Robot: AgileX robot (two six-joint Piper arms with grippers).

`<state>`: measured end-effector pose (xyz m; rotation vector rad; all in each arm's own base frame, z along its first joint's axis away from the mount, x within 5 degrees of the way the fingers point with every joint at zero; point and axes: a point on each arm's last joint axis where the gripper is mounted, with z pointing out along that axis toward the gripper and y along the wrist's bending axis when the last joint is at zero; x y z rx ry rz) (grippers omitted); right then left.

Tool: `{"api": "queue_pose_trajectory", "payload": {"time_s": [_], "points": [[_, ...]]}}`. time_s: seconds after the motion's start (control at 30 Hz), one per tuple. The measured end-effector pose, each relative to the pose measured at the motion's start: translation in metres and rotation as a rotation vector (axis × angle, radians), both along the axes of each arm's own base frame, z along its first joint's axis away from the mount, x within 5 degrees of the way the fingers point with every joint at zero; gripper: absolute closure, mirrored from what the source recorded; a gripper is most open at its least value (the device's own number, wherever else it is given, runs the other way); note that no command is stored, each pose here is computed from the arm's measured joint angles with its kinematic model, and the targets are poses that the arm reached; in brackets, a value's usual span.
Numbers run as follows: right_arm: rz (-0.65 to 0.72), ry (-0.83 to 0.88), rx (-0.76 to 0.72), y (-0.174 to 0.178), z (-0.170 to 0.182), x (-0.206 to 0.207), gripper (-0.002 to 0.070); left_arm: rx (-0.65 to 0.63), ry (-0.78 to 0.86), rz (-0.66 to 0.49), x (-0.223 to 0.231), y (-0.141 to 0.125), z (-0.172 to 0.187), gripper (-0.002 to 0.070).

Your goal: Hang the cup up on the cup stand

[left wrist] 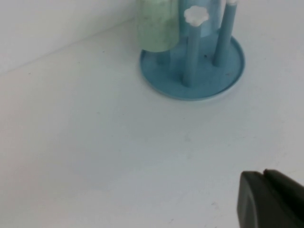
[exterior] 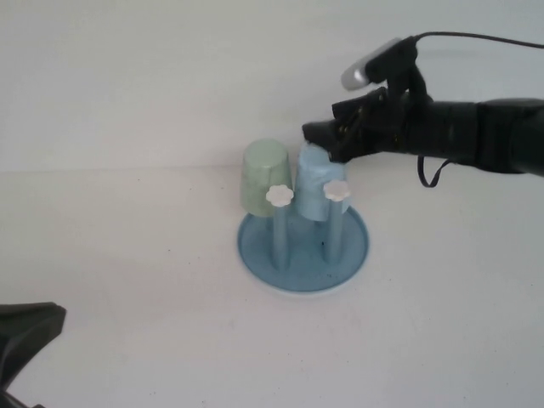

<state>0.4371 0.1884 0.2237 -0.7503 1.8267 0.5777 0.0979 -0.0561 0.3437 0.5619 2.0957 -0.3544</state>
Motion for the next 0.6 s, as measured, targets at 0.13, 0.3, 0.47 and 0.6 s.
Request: {"api": "queue_pose_trajectory", "payload": {"time_s": [0.13,0.3,0.47,0.6], "points": [[0.057,0.002,0.011,0.000,0.030,-0.014,0.0505,-0.042,0.006,-0.042,-0.002,-0.005,0.001,0.0676],[0.145,-0.092,-0.076,-0.007,0.086,-0.044,0.0652,-0.057,-0.005,-0.079,-0.004,-0.007,0.003,0.0676],[0.129,-0.175,-0.083,-0.023,0.141,-0.087,0.0671,-0.090,-0.144,-0.084,-0.009,-0.004,0.015,0.0676],[0.100,-0.266,-0.084,-0.041,0.169,-0.133,0.0672,-0.113,-0.269,-0.074,-0.014,0.000,0.026,0.0676]]}}
